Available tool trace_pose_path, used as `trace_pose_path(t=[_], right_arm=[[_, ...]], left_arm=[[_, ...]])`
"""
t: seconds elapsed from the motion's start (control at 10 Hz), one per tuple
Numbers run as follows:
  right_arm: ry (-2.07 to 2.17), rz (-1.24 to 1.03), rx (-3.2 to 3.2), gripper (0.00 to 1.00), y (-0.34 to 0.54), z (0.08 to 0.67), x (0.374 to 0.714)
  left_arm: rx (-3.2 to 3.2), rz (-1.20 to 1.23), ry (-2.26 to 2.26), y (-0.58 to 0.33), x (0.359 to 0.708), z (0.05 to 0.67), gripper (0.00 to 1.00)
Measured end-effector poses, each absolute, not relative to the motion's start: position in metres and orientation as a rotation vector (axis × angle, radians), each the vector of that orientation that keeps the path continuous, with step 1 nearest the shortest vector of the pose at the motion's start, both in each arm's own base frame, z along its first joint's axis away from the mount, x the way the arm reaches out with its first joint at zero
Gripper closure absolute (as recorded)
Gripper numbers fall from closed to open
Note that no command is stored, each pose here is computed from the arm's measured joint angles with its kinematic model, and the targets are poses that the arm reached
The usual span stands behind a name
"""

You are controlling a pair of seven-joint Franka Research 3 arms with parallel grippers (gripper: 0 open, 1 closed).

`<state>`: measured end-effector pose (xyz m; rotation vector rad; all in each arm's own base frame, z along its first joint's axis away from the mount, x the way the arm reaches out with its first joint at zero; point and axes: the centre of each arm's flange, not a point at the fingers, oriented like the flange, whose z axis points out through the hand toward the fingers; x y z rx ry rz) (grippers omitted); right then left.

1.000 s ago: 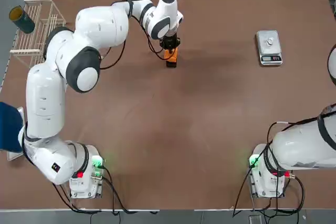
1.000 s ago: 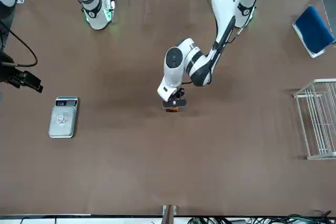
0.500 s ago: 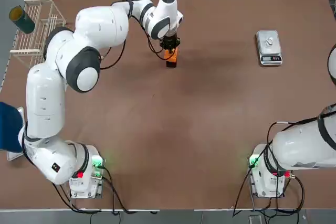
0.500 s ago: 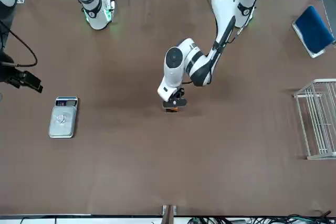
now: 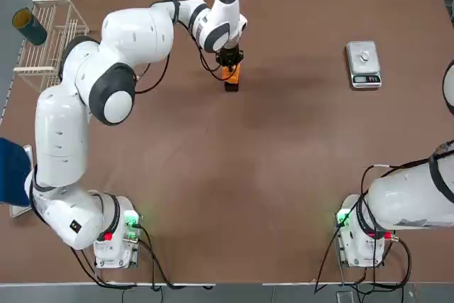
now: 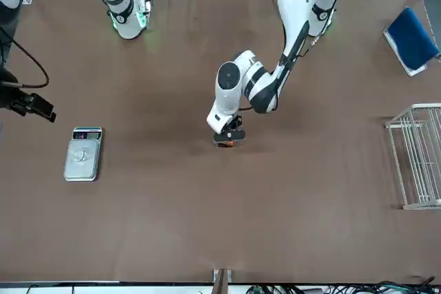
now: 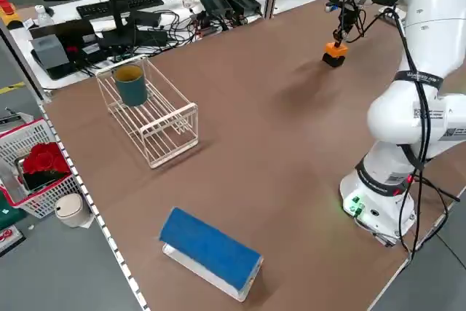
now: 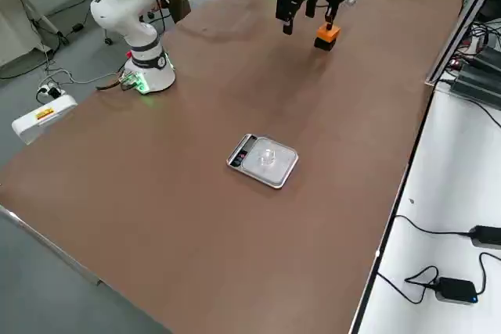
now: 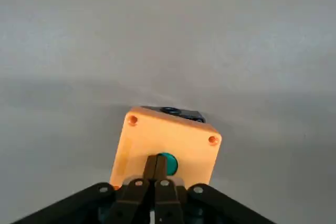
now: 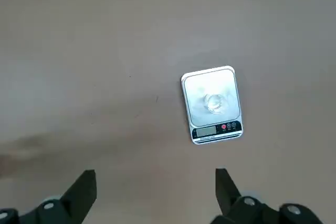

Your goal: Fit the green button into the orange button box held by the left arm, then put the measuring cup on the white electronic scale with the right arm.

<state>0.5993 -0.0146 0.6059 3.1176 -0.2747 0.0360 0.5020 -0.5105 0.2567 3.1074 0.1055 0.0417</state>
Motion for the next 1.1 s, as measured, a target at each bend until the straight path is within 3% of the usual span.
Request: trace_pose_path(t=[1.1], right_arm=[[-0.274,0.039,3.118,0.0,-0.0143,0.6064,0.5994]], left_arm=[[3.102,0.049,0.115,-0.5108,0.5051,0.2651,0.99]])
